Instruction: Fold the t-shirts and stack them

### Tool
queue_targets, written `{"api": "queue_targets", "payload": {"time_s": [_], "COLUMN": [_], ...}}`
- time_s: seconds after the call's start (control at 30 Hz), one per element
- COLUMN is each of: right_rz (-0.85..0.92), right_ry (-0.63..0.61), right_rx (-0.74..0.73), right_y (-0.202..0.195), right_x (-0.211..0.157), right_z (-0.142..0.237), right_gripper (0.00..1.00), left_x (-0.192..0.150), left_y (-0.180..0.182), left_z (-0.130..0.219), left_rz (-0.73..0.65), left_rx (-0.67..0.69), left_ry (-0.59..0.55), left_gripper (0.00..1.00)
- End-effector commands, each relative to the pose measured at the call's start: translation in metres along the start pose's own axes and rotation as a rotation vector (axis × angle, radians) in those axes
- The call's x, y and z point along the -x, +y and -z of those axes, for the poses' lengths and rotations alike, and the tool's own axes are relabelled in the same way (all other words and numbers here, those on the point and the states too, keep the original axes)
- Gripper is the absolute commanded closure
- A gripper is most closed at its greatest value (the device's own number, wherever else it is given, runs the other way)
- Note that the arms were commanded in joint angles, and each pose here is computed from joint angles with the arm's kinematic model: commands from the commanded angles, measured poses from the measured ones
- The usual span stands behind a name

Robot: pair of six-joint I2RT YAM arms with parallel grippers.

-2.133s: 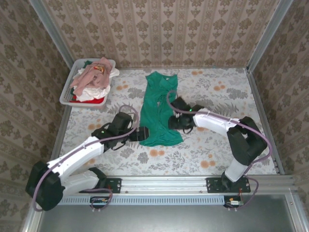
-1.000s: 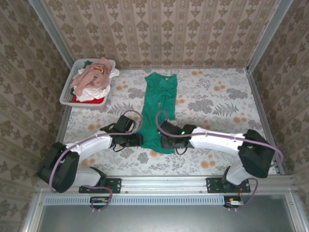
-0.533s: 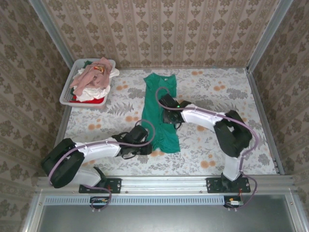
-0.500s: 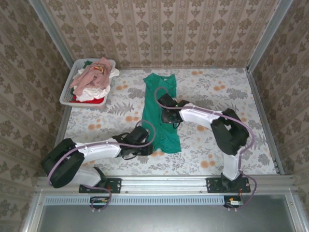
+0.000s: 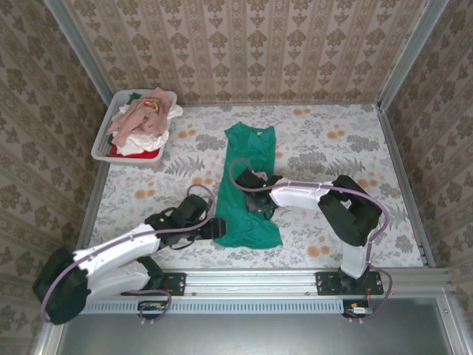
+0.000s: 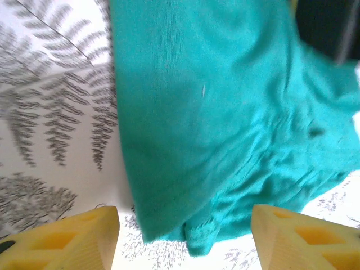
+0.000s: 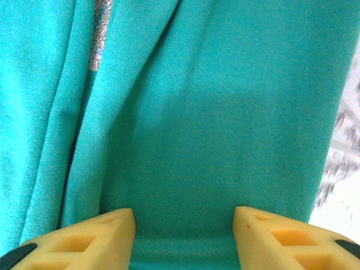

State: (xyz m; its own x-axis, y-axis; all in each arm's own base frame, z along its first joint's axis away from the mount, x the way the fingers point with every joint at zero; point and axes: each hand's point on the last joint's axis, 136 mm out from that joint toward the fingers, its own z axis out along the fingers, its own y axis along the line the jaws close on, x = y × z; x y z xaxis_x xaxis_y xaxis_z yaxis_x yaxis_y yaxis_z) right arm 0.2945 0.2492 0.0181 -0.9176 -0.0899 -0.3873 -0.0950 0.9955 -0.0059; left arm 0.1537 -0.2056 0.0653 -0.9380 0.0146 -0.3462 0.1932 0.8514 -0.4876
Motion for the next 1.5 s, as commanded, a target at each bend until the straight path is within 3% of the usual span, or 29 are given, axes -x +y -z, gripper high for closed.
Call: {"api": "queue_targets", "payload": {"time_s": [0.0, 0.17, 0.27, 0.4, 0.57, 0.8, 1.0, 1.17, 1.47], "right_rz": [-0.005, -0.004, -0.014, -0.091, -0.144, -0.126, -0.113, -0.124, -0.151], "right_ry": [0.028, 0.021, -0.052, -0.159, -0.197, -0.143, -0.106, -0.062, -0.048], "right_rx": [-0.066, 0.0, 0.034, 0.053, -0.012, -0.043, -0.064, -0.097, -0.071], "right_y": [-0.024, -0.021, -0.018, -0.027, -0.044, -0.036, -0.036, -0.045, -0.051], "right_x": [-0.018, -0.001, 0.042, 0.109, 0.177, 0.242, 0.259, 0.249, 0.249], "right_z": [0.006, 0.014, 0.037, 0.053, 0.034, -0.023, -0.059, -0.076, -0.082], "right_gripper": [0.42, 0.42, 0.41, 0.41, 0.42, 0.42, 0.44, 0.5, 0.79], "left_x": [0.003, 0.02, 0.028, 0.069, 0.107, 0.075, 0.041, 0.018, -0.001], "left_y": [0.006, 0.006, 0.005, 0.001, -0.005, 0.011, 0.023, 0.028, 0.032], "left_z": [0.021, 0.032, 0.023, 0.01, -0.01, -0.032, -0.04, -0.041, -0.035], "left_rz": [-0.035, -0.047, -0.066, -0.11, -0.1, -0.053, -0.025, -0.01, 0.012], "left_rx": [0.003, -0.032, -0.022, 0.021, 0.033, 0.055, 0.059, 0.064, 0.063], "left_ry": [-0.025, -0.074, -0.056, -0.048, -0.021, 0.049, 0.115, 0.152, 0.162], "left_gripper": [0.28, 0.23, 0.19, 0.16, 0.24, 0.24, 0.27, 0.31, 0.36]}}
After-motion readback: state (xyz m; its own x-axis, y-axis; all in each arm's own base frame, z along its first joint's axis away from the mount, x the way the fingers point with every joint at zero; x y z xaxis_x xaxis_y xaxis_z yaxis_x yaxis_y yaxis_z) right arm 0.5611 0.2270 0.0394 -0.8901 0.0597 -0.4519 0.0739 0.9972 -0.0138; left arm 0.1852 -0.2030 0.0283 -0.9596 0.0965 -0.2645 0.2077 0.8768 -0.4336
